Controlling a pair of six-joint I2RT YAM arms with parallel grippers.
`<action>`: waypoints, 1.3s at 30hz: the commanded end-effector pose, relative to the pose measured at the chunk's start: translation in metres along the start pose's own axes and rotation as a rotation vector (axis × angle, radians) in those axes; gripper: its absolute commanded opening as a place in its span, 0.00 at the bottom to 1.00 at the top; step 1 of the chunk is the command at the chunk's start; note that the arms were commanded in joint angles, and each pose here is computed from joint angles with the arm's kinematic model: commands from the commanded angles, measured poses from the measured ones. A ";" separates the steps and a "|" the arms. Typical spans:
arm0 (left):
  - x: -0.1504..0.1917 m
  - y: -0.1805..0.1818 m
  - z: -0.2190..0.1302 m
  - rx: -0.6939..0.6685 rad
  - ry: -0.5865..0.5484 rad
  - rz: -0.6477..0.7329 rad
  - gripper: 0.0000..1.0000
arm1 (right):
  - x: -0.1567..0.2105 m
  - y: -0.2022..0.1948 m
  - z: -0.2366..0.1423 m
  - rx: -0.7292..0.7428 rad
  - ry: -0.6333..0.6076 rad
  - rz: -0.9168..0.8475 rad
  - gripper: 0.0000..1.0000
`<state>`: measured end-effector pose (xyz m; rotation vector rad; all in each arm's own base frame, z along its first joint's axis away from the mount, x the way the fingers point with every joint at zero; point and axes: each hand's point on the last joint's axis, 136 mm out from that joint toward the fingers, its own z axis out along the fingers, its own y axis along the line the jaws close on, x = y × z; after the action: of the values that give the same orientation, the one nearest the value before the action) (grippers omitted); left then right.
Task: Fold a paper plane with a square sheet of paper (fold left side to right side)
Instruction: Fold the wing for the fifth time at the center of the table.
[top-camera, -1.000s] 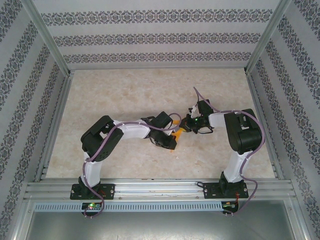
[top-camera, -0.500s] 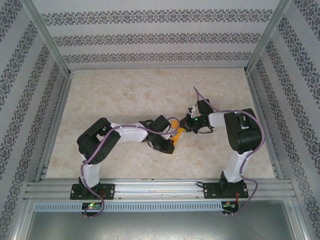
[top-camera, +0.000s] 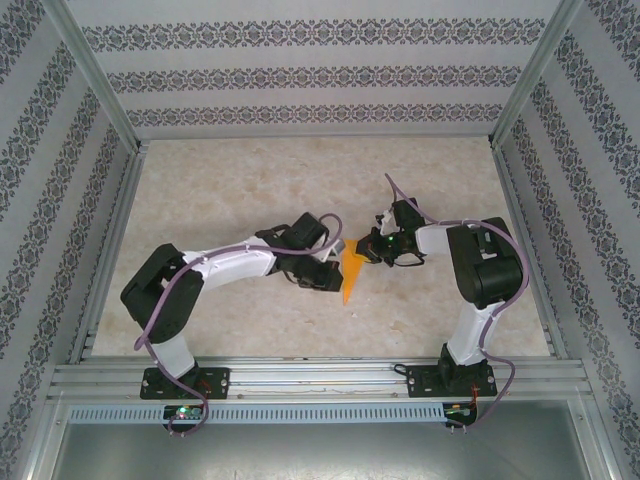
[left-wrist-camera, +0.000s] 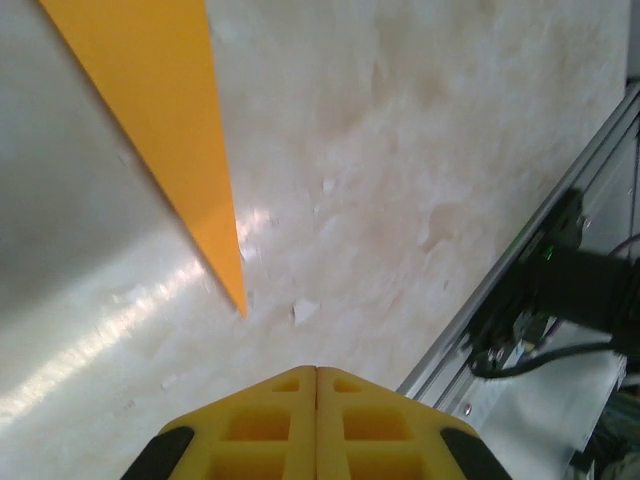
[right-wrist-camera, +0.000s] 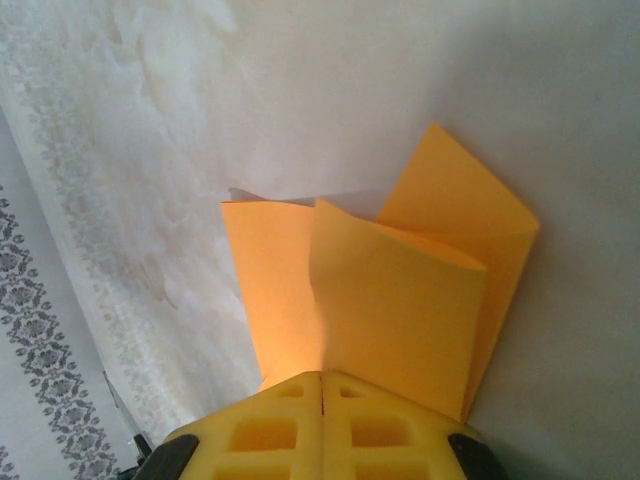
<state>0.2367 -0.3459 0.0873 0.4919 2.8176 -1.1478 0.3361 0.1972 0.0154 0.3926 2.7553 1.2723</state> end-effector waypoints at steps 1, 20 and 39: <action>-0.015 0.006 0.005 0.008 -0.010 -0.049 0.05 | 0.024 -0.038 0.010 0.145 0.023 0.097 0.00; -0.025 0.057 0.064 -0.091 0.060 -0.107 0.02 | 0.025 -0.019 0.013 0.109 0.014 0.070 0.00; 0.022 0.102 0.065 -0.239 0.162 -0.198 0.00 | -0.036 -0.015 -0.008 0.045 -0.087 0.033 0.00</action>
<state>0.2748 -0.3637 0.0178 0.3933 2.9154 -1.0918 0.3512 0.1900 0.0171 0.4748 2.7349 1.2596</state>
